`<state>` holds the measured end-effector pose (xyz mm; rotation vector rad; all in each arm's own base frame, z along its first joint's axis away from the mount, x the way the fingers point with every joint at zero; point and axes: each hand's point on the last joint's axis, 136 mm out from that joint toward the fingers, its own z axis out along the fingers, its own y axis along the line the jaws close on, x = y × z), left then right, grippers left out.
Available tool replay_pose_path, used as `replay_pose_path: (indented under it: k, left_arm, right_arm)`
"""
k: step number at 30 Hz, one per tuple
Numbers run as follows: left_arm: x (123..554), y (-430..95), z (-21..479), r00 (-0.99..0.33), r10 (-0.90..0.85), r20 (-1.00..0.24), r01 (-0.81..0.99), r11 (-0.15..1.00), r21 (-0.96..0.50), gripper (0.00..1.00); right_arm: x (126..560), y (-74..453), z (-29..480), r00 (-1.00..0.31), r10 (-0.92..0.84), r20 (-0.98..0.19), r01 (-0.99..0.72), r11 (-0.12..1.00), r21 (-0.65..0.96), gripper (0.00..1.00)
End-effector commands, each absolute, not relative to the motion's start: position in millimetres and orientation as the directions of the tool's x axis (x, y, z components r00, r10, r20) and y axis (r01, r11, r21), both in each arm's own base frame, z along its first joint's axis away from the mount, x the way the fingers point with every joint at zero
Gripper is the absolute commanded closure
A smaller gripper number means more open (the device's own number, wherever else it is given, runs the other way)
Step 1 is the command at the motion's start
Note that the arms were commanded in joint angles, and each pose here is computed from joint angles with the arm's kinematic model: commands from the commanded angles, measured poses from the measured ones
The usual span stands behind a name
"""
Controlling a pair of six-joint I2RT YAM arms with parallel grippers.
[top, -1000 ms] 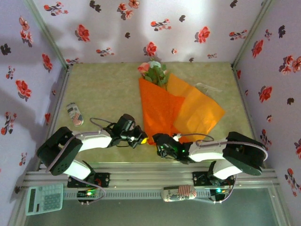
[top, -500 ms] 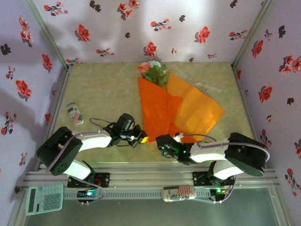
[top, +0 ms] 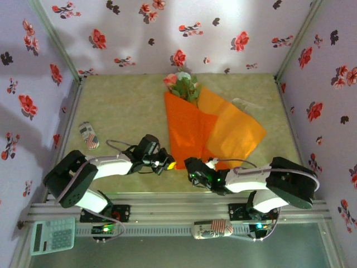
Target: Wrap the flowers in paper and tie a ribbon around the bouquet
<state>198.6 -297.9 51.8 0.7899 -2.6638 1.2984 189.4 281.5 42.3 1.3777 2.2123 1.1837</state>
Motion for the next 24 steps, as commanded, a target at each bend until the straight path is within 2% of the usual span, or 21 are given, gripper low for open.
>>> replay_pose_path:
  k: [1,4,7,9,10,13,16,24]
  left_arm:
    - [203.7,-300.7,56.1,-0.861,-0.414,0.294,-0.484,0.493,-0.723,1.0]
    - [203.2,-300.9,55.0,-0.861,-0.412,0.298,-0.486,0.495,-0.72,1.0]
    - [202.7,-300.9,55.5,-0.862,-0.41,0.298,-0.485,0.495,-0.721,1.0]
    - [202.3,-299.4,55.9,-0.862,-0.411,0.298,-0.486,0.498,-0.718,0.99]
    - [201.7,-298.7,56.3,-0.863,-0.41,0.296,-0.484,0.502,-0.717,0.94]
    - [199.3,-296.8,58.7,-0.868,-0.403,0.289,-0.476,0.512,-0.715,0.69]
    - [193.8,-294.3,59.6,-0.874,-0.389,0.291,-0.47,0.529,-0.706,0.58]
    - [183.6,-297.7,51.4,-0.889,-0.345,0.3,-0.452,0.571,-0.685,0.58]
  right_arm:
    - [190.6,275.9,28.8,-0.216,0.877,0.429,0.755,-0.129,0.643,0.62]
    - [194.7,278.7,26.3,-0.211,0.875,0.437,0.744,-0.146,0.652,0.68]
    - [195.1,281.7,26.8,-0.216,0.873,0.438,0.745,-0.143,0.651,0.89]
    - [192.3,281.5,26.4,-0.221,0.877,0.427,0.755,-0.123,0.643,0.97]
    - [191.5,280.9,26.6,-0.221,0.879,0.423,0.759,-0.118,0.64,1.0]
    - [191.8,278.9,27.1,-0.217,0.882,0.419,0.757,-0.119,0.642,1.0]
    - [193.2,279.0,26.3,-0.211,0.881,0.423,0.754,-0.129,0.644,1.0]
    - [193.8,280.7,26.3,-0.21,0.876,0.435,0.753,-0.139,0.643,1.0]
